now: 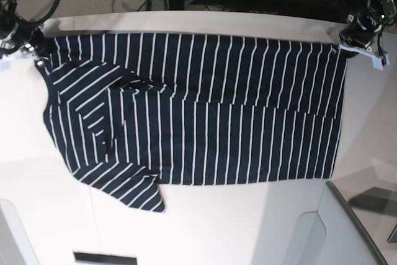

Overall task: Layout the t-shirt on the table in an organized manner, then fold the t-shirt properly
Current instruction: 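Pull the held edge back toward the robot with both grippers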

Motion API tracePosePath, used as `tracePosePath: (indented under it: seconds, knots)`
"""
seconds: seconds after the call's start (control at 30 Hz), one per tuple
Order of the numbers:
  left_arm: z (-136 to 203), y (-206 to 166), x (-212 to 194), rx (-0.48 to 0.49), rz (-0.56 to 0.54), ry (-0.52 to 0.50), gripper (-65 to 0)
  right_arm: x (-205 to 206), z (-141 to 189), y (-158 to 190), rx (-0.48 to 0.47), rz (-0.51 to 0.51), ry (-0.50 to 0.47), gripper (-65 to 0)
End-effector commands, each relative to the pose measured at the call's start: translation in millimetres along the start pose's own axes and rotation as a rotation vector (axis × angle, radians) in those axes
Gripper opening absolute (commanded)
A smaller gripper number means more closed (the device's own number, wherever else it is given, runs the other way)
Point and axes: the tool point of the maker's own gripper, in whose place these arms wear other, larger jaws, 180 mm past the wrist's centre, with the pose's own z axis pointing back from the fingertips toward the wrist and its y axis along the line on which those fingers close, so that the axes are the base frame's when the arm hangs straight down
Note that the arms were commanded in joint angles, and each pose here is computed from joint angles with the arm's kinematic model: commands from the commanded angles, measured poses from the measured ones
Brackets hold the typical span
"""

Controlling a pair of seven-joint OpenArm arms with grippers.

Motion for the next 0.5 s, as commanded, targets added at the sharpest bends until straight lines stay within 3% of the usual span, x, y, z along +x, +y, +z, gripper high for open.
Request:
tracePosePath:
  seconds: [0.0, 0.47]
  knots:
    - [5.3, 6.0, 14.5, 0.012, -0.018, -0.04, -65.0, 13.3, 6.0, 5.3, 0.011, 0.024, -0.038, -65.0]
    - [9.8, 9.8, 4.0, 0.02, -0.027, -0.022, -65.0, 12.2, 8.7, 2.9, 0.006, 0.029, -0.045, -64.8]
